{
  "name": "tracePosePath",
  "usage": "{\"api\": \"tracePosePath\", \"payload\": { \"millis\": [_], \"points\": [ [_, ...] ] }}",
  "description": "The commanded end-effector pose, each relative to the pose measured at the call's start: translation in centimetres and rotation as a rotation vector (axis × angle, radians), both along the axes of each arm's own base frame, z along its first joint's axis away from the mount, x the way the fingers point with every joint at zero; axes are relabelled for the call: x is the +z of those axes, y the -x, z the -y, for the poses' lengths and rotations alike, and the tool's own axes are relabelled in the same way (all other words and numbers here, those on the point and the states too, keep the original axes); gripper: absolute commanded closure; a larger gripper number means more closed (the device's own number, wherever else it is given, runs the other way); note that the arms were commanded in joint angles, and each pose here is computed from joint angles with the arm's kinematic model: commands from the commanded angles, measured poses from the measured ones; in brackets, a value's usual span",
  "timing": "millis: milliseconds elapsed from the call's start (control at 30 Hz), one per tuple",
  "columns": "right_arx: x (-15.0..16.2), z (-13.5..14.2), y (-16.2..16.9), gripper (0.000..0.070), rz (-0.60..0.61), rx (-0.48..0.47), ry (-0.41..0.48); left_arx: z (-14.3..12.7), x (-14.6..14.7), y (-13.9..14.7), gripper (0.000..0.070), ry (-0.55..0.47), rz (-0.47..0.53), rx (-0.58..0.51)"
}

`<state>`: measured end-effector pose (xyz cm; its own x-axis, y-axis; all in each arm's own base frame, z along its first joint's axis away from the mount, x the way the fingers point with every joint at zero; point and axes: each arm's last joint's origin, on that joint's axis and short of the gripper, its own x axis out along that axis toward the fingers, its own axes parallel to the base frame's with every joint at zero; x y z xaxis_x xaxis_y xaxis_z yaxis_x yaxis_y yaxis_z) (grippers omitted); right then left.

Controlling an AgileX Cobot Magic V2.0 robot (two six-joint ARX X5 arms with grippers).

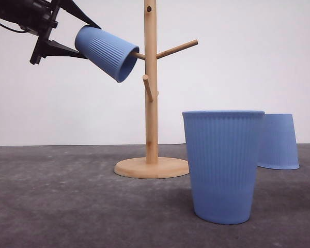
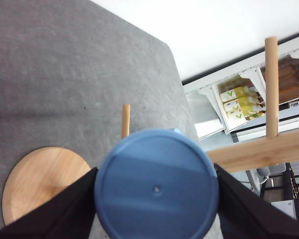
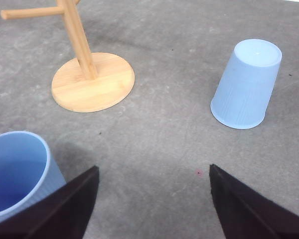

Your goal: Place three cups

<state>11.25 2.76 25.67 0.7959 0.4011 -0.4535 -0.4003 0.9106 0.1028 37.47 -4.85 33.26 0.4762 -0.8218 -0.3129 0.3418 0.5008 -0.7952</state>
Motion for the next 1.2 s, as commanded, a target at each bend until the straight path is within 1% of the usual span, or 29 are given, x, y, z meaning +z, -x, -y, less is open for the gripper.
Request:
{"api": "tracePosePath", "payload": {
  "millis": [0, 233, 333, 467, 500, 633, 700, 800, 1167],
  "points": [
    [0.6, 0.0, -0.1, 0.0254, 0.024, -0.004, -0.012, 0.3, -0.2, -0.7, 0.039, -0.019, 0.027, -0.007],
    [0.6, -0.1, -0.1, 0.0254, 0.023, -0.004, -0.012, 1.2, -0.2, -0.7, 0.039, -0.044, 0.044, -0.011],
    [0.6, 0.0, -0.1, 0.0254, 0.023, -0.004, -0.012, 1.4, -0.2, -0.6, 0.0377, -0.045, 0.047, -0.015],
    [0.6, 0.0, -0.1, 0.0254, 0.023, -0.004, -0.012, 1.4, -0.2, -0.6, 0.0272, -0.046, 0.049, -0.018],
    [0.6, 0.0, -0.1, 0.0254, 0.023, -0.004, -0.012, 1.4, -0.2, -0.6, 0.026, -0.046, 0.049, -0.018],
    [0.6, 0.0, -0.1, 0.0254, 0.023, -0.004, -0.012, 1.4, -0.2, -0.6, 0.0257, -0.044, 0.048, -0.02],
    [0.6, 0.0, -0.1, 0.0254, 0.023, -0.004, -0.012, 1.4, -0.2, -0.6, 0.0242, -0.042, 0.048, -0.025],
    [0.6, 0.0, -0.1, 0.0254, 0.023, -0.004, -0.012, 1.4, -0.2, -0.6, 0.0173, -0.04, 0.049, -0.027],
    [0.6, 0.0, -0.1, 0.0254, 0.023, -0.004, -0.012, 1.2, -0.2, -0.6, 0.0172, -0.042, 0.064, -0.041]
  ]
}}
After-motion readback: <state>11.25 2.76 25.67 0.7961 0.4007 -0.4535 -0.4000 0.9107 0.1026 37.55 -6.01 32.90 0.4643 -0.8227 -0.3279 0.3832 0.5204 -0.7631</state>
